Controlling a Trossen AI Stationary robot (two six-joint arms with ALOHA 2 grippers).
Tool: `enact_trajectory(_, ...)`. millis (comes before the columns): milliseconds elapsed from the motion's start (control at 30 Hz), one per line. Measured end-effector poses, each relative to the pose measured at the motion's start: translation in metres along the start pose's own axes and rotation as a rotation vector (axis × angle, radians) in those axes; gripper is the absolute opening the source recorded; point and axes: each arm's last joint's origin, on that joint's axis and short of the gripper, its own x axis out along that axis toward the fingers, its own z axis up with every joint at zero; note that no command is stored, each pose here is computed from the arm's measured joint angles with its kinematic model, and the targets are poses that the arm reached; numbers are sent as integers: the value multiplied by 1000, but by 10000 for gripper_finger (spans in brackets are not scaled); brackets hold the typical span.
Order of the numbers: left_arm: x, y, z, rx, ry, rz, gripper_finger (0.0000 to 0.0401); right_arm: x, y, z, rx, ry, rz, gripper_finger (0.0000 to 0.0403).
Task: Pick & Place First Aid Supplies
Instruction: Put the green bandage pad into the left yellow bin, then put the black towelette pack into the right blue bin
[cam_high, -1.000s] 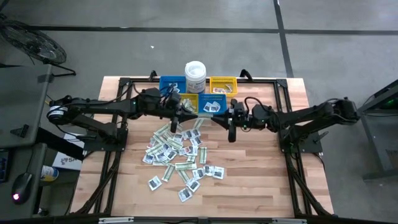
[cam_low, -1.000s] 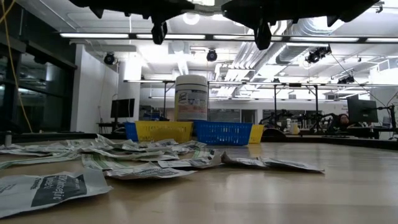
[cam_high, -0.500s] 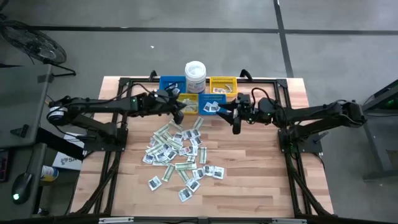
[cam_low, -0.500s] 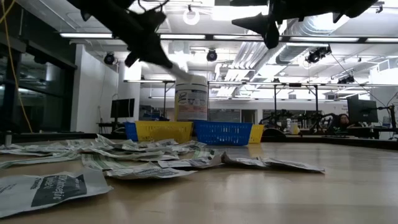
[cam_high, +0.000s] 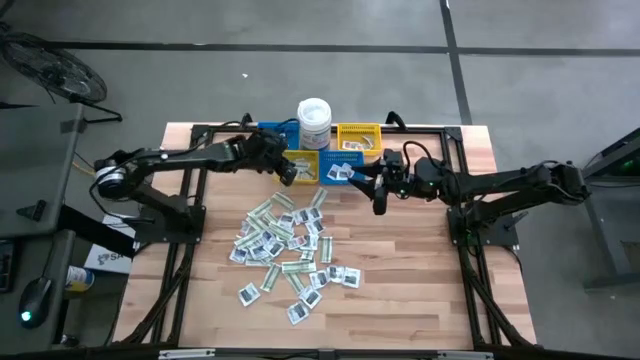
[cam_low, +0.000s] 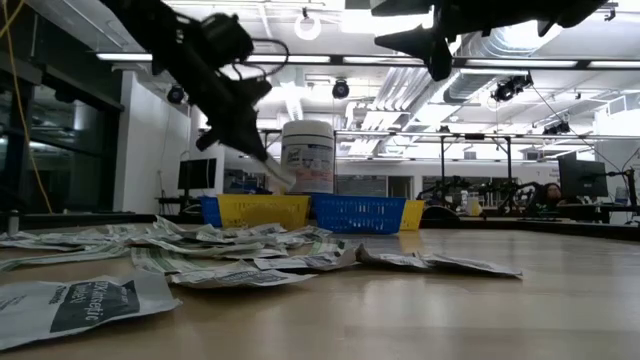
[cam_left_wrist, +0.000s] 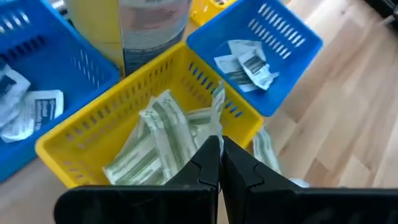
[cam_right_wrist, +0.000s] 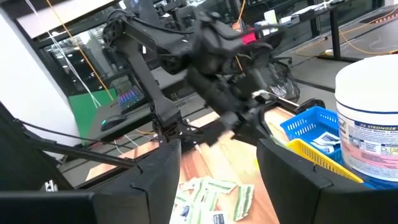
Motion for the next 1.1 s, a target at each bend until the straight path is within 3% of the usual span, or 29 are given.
enact_trajectory(367,21,16,-2,-99,47,36,8,0,0,-1,8,8,4,206)
enact_trajectory(833,21,19,-2,-42,20,109,148,0,-1,-4,10,44,1,206)
enact_trajectory(1100,10,22,-1,41,6,233,165,-1,0,-13,95,176,72,206)
